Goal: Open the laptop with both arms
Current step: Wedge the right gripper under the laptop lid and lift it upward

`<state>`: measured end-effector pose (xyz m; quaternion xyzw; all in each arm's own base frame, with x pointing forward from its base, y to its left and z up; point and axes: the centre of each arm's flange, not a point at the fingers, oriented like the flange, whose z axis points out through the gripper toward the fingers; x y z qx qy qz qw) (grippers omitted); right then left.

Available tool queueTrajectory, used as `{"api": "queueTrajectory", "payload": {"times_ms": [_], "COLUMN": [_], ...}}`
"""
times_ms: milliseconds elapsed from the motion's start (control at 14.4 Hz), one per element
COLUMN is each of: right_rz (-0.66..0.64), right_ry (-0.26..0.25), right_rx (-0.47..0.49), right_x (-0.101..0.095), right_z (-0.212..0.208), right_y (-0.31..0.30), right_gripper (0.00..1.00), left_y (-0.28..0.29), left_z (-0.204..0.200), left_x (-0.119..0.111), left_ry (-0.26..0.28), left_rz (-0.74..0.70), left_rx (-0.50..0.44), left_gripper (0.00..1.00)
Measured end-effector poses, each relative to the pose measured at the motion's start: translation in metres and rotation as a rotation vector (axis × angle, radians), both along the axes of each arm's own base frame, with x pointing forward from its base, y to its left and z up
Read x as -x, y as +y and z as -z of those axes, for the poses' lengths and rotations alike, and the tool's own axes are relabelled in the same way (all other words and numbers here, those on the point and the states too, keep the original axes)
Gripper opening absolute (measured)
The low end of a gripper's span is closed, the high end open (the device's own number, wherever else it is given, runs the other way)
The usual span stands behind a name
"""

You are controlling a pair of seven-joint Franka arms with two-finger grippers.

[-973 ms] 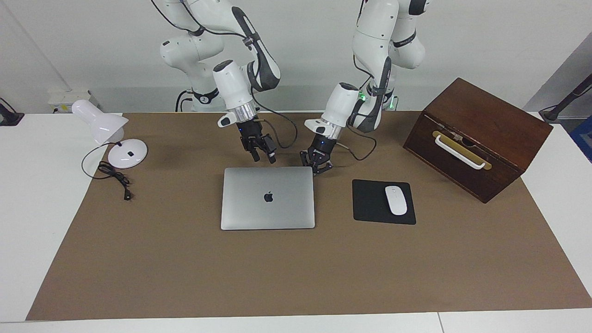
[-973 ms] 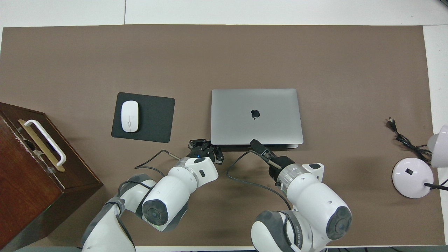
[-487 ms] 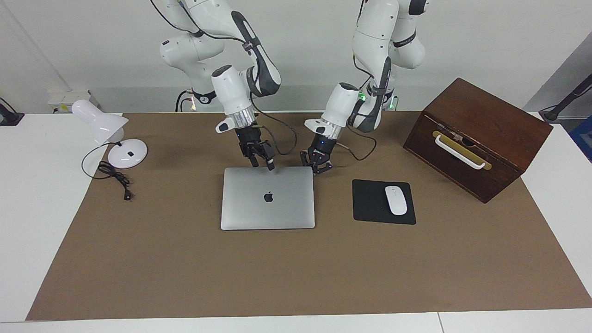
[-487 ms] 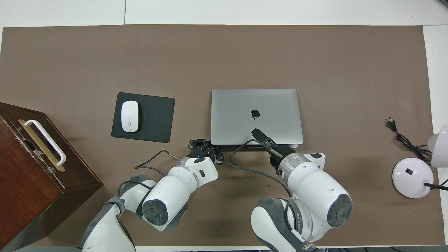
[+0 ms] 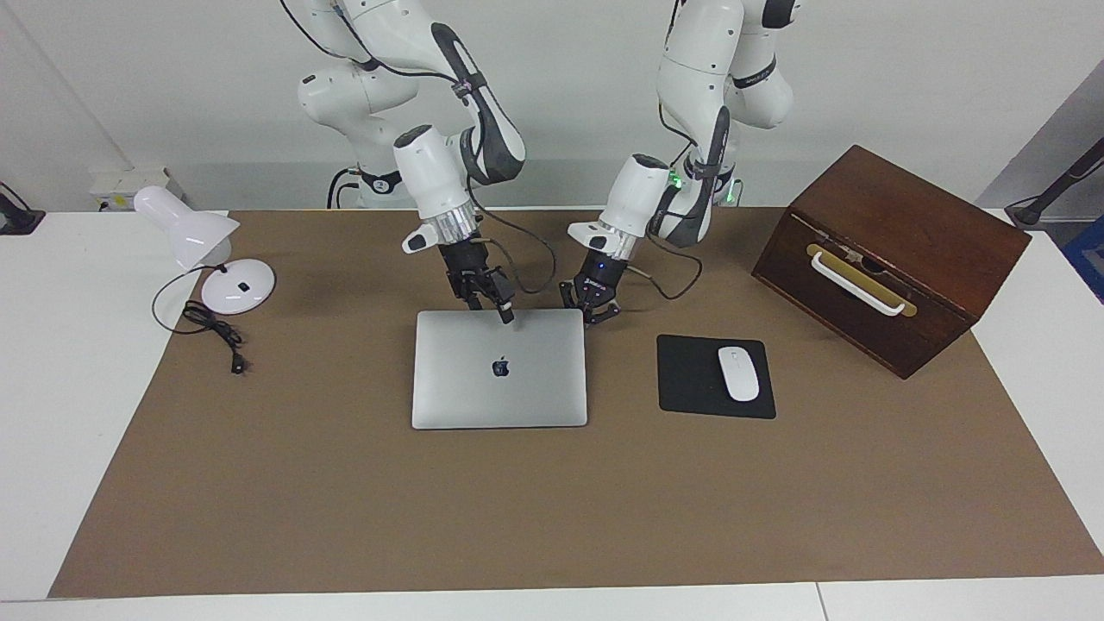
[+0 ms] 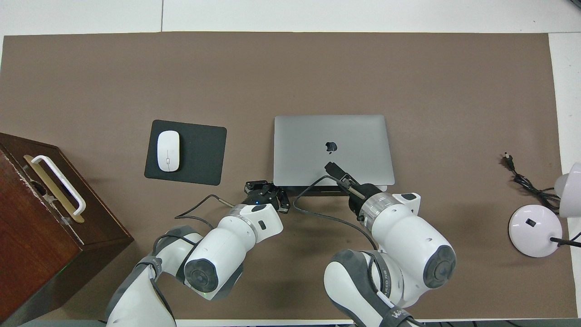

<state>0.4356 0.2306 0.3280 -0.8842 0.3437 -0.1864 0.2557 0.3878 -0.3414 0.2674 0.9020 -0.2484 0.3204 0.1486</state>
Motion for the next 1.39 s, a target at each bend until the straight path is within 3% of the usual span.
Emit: {"api": "queueTrajectory", "payload": {"times_ms": [904,1390], "right_rz": [-0.003,-0.004], "right_ry": [0.002,0.007], "right_rx": [-0.013,-0.043], "right_x": [-0.006,-0.022], "right_z": [-0.005,-0.014], "right_y": [0.002,0.007], "right_gripper": [1.0,1.0], "left_y": [0.0,0.0], "left_z": [0.0,0.0], "left_x": [0.0,0.0], "left_ry": [0.0,-0.001], "left_rz": [0.0,0.0], "left_rx": [0.0,0.0], "left_gripper": [0.01,0.01]}}
